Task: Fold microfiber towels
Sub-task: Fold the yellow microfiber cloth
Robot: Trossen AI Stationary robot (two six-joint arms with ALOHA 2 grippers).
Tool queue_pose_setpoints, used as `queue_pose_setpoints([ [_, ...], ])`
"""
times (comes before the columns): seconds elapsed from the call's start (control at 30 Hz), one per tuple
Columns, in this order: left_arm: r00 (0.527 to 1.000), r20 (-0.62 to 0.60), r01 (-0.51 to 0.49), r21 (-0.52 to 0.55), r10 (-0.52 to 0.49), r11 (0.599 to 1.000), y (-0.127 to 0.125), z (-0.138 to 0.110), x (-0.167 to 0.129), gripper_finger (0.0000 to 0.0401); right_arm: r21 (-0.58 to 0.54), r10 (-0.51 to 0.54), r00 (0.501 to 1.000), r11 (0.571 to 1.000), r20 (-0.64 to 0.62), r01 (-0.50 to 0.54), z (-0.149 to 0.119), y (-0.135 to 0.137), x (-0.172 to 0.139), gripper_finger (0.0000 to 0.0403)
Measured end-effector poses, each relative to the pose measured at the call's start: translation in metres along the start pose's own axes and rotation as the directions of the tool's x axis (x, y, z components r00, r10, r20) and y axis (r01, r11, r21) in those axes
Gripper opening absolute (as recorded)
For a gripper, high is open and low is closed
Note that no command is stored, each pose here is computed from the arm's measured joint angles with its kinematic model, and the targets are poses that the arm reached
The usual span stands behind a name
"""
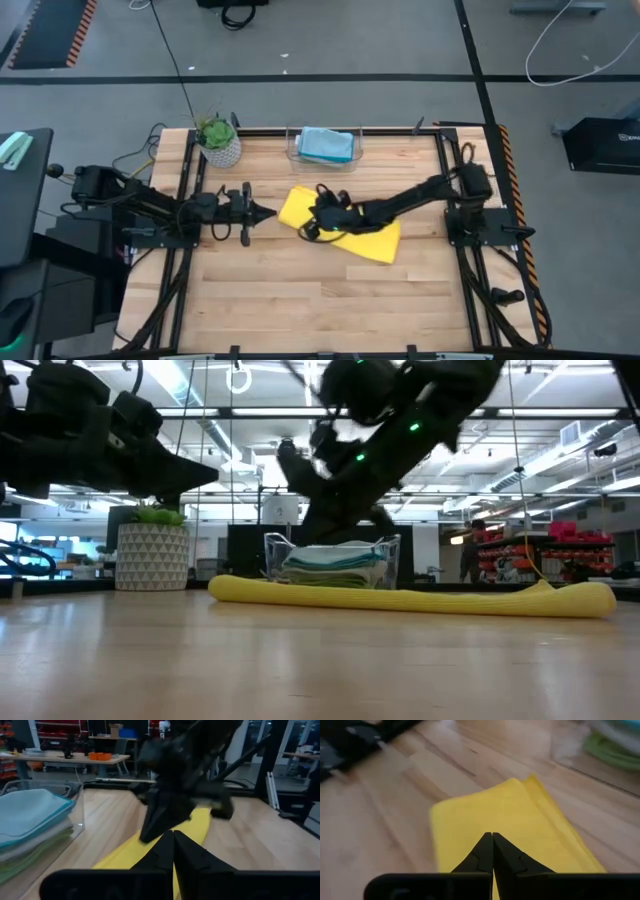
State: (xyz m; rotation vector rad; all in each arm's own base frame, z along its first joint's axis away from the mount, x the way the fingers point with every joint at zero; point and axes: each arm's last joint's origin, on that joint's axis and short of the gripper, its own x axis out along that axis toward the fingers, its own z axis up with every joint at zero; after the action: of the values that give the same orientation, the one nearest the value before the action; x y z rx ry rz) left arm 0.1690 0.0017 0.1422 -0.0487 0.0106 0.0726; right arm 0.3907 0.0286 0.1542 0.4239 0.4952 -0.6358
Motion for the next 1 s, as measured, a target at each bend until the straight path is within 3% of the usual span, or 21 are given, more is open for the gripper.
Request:
queue_pose_setpoints([
  [0.23,1.000,0.004,0.010,0.008,-0.010,1.000,-0.001,0.000,-0.001,0.0012,-0.021,-0.035,0.998,0.999,-0.048,0.034,-0.006,0.010,0.043,0.0004],
  [0.5,1.000,-0.012,0.009,0.008,-0.009,1.000,-0.001,-0.001,-0.001,0.0020,-0.068,0.071,0.986,0.994,-0.151,-0.082,-0.033,0.031,0.075,0.0004],
  [0.67,1.000,-0.019,0.008,0.004,-0.008,1.000,-0.001,-0.002,-0.001,0.0022,-0.184,0.210,0.946,0.949,-0.246,-0.258,-0.047,0.053,0.055,0.0004],
  [0.8,1.000,-0.026,0.007,-0.015,-0.008,1.000,-0.001,-0.003,-0.001,0.0007,-0.256,0.359,0.847,0.842,-0.391,-0.475,-0.062,0.075,0.022,0.0004],
  [0.9,0.999,-0.043,0.005,-0.029,-0.007,1.000,-0.001,-0.004,-0.001,0.0009,-0.292,0.410,0.815,0.787,-0.410,-0.544,-0.069,0.090,-0.007,0.0004],
  [1.0,0.998,-0.061,0.004,-0.032,-0.006,0.999,-0.001,-0.006,-0.001,0.0018,-0.289,0.430,0.823,0.789,-0.371,-0.542,-0.071,0.103,-0.037,0.0004],
])
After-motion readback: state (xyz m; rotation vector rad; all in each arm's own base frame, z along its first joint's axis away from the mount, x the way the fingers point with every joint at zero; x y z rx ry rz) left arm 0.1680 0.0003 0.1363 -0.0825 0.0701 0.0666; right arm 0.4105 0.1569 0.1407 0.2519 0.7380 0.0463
